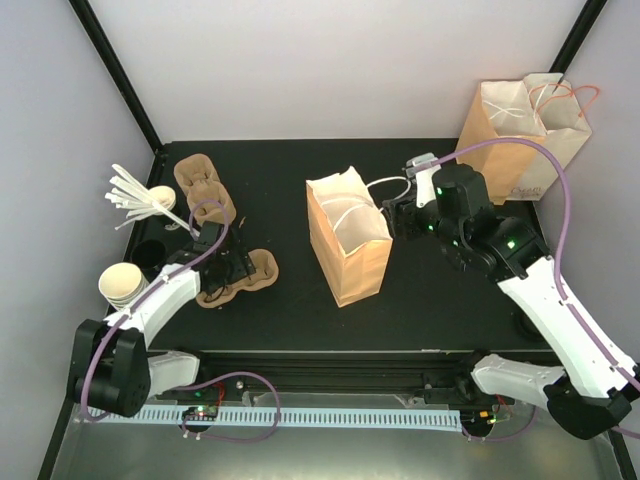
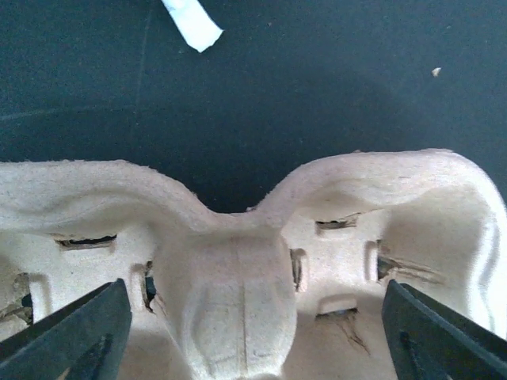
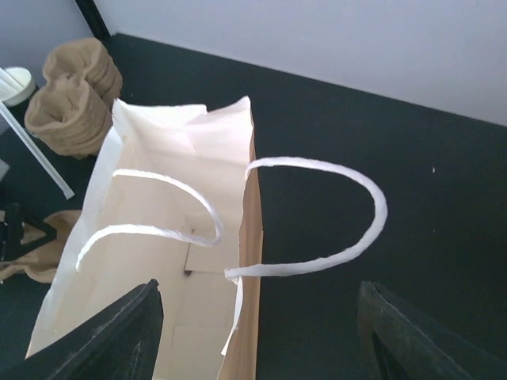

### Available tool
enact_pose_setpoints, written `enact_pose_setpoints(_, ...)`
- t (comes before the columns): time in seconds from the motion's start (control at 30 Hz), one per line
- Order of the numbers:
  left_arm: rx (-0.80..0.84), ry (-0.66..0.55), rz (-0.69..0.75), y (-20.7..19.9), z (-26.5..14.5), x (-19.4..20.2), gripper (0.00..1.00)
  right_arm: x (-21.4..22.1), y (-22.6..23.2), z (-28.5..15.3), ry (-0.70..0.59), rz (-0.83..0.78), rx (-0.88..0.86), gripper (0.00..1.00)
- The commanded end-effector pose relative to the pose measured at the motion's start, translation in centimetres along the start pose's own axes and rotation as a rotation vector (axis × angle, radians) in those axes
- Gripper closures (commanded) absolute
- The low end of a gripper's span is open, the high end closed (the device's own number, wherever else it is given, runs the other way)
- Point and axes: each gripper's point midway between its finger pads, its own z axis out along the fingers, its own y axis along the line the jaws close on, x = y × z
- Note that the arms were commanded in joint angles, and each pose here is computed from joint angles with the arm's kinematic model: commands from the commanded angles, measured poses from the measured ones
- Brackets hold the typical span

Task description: Pack the takeout coffee

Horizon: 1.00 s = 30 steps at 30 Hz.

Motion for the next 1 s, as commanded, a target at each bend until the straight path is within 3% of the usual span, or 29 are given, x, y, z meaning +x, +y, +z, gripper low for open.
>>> enact_pose_setpoints(0.0,-0.049,-0.009,-0.025,0.7,0.9,-0.3,0.15,-1.4,-0.1,-0.8,-0.08,-0.003,0.001,0.3)
enact_pose_setpoints(0.17,-0.081,0.011,-0.018,1.2,1.5,0.1,0.3,-1.4,0.1,-0.9,-0.084,-0.001,-0.012,0.3)
enact_pose_setpoints(0.37,-0.043,-0.046,-0.003,0.4,-0.6,-1.1,0.56,-1.6,0.3,-1.4,-0.094,0.0,-0.029,0.3)
enact_pose_setpoints(0.6,0.105,-0.125,-0.007,-2.0,-5.0,-2.5,0.58,-2.6,5.3,-3.5,-0.107,-0.003,-0.321,0.26)
enact_pose_setpoints(0.73,0.21,-0.161,0.0,-3.7,-7.9,-3.2,0.62,-3.4,9.8,-4.8,-0.079,0.065,-0.606,0.27)
enact_pose_setpoints(0.87,0.497,-0.202,0.071,-8.1,-12.2,-3.2,0.62,-4.2,14.8,-6.2,-0.08,0.142,-0.942,0.3)
enact_pose_setpoints(0.97,0.764,-0.249,0.122,-11.5,-16.1,-3.0,0.62,-4.1,17.3,-5.7,-0.08,0.15,-0.981,0.32)
